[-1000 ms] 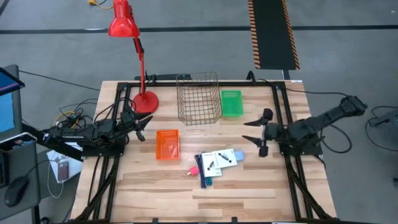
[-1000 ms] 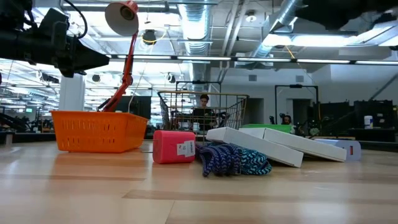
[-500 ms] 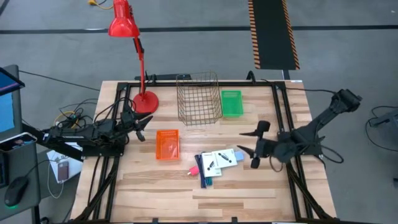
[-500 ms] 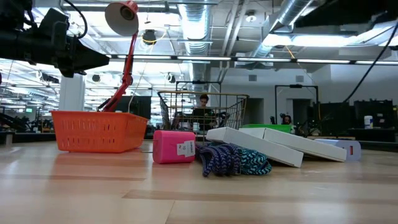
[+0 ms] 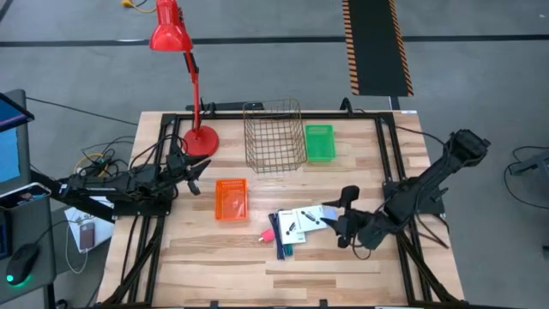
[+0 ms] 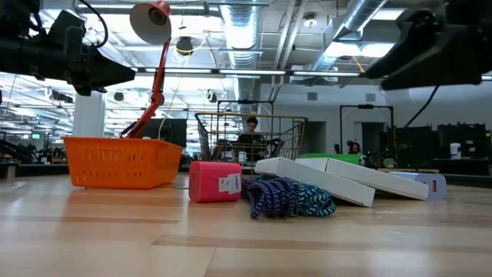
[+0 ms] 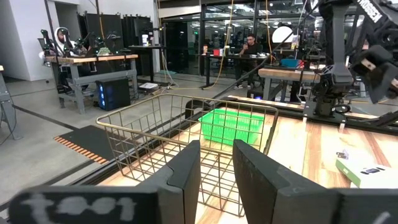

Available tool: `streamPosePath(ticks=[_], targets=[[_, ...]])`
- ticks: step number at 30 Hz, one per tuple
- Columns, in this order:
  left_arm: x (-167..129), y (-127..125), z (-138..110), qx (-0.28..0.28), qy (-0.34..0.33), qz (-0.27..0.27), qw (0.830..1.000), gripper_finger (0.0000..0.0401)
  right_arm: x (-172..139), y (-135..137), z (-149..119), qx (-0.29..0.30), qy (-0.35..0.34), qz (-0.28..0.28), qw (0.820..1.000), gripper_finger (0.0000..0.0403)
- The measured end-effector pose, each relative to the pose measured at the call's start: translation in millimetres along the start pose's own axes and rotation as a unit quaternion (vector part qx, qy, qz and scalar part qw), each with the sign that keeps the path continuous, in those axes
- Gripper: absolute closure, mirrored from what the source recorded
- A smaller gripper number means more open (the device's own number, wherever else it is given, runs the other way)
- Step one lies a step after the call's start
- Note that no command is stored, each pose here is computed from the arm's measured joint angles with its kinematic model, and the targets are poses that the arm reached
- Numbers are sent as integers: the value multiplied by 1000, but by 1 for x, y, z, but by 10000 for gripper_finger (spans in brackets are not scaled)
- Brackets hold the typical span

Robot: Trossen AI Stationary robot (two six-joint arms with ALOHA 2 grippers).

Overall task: Pick and place items into bin
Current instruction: Put the right card reader box into the wire basket

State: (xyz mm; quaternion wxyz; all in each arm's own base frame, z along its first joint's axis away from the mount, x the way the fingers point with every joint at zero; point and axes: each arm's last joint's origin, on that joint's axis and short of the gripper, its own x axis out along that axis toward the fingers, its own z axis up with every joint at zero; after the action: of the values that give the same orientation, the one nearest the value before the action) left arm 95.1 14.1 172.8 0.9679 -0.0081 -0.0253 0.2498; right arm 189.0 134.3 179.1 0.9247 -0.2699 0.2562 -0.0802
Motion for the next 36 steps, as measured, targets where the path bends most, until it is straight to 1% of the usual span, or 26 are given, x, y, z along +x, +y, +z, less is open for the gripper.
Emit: streamPosePath(ticks=[4, 12, 16, 29, 36], targets=[[0, 0, 0, 0, 0, 0, 1000, 319, 4, 13, 0, 18, -8, 9, 1000, 171], [0, 0, 0, 0, 0, 0, 1000, 319, 14, 36, -1, 28, -26, 32, 999, 171], [0, 0, 0, 0, 0, 0, 1000, 319, 22, 46, -7, 20, -14, 43, 999, 171], [0, 0, 0, 0, 0, 0, 1000, 319, 42, 73, -15, -19, 25, 45, 998, 171], [0, 0, 0, 0, 0, 0, 1000, 319, 49, 82, -16, -32, 35, 41, 998, 171]])
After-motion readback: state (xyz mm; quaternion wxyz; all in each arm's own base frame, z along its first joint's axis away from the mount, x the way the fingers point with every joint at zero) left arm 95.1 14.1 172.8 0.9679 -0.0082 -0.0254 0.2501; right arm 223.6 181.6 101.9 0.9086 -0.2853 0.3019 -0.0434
